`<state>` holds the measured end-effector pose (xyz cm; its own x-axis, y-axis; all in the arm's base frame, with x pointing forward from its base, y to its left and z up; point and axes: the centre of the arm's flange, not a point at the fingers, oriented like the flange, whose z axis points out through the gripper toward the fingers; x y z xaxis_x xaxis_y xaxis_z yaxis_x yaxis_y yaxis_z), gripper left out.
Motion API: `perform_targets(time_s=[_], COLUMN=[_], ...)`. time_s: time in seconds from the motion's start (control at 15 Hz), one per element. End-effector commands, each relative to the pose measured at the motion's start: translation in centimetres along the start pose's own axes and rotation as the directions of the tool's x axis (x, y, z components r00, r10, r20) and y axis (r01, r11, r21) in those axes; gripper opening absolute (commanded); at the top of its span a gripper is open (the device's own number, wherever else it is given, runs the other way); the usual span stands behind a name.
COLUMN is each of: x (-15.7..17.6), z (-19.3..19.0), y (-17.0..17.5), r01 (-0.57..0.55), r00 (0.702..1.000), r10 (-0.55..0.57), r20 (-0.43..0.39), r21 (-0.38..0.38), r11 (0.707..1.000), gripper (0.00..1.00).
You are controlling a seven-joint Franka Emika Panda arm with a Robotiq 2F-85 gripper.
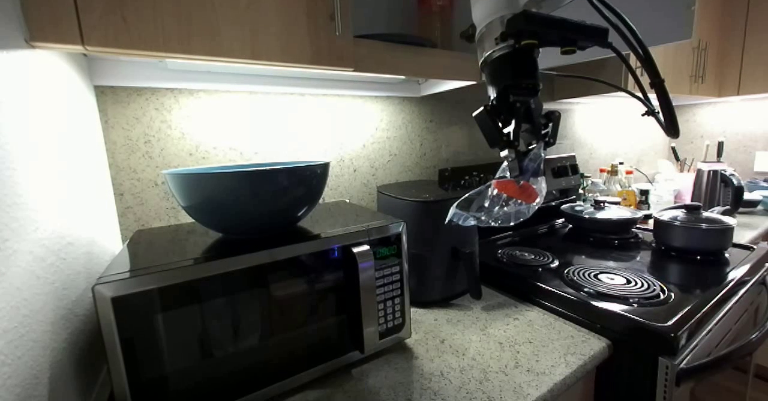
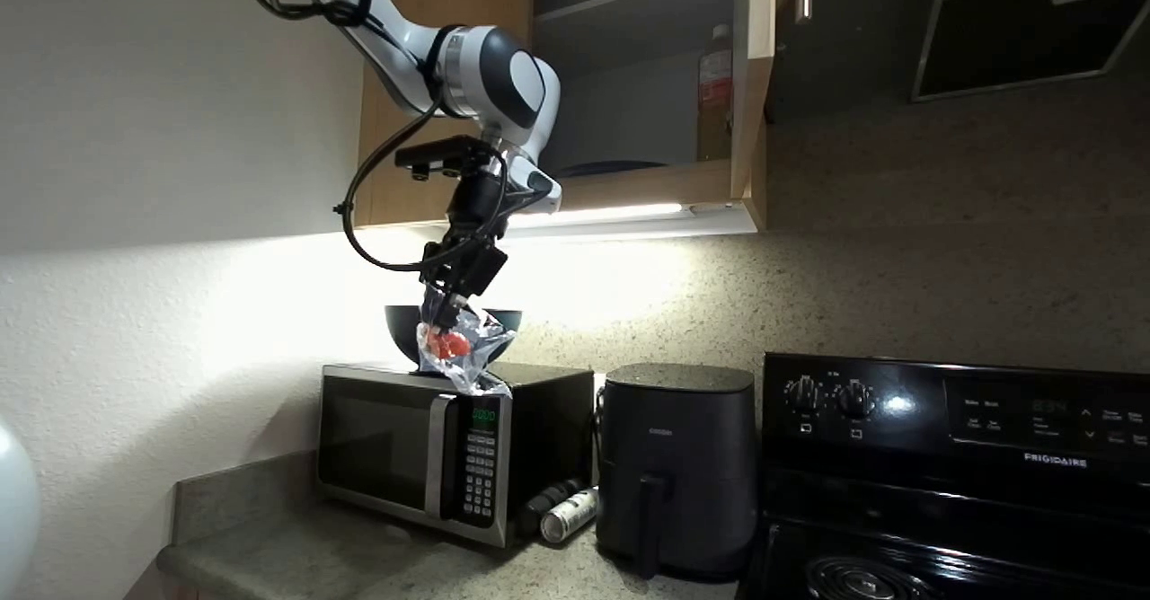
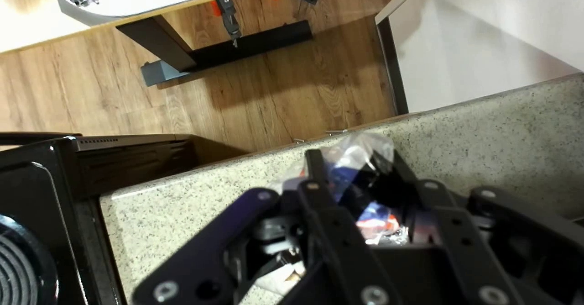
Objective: Remove the plastic bag from the open cabinet and put it on the counter
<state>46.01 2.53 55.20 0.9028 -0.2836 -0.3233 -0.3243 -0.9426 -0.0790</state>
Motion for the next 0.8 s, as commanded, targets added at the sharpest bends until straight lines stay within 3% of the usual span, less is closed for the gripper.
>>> perform_targets(time_s=[0.0,0.07,0.47,0.73], x=[0.0,0.7,9.4,12.1], z=[0.0,0.5,7.7,12.4], y=[0.0,-0.1,1.4,1.5], r01=[0.0,-0.017,-0.161,-0.184], r00=[1.0,1.0,0.984,0.967], r10=[0.0,0.017,0.161,0.191], r20=[0.0,-0.006,0.079,0.167], r21=[0.0,-0.006,-0.007,-0.059], r11=[1.0,1.0,0.987,0.981], gripper=[0.35,0.13,0.13,0.13])
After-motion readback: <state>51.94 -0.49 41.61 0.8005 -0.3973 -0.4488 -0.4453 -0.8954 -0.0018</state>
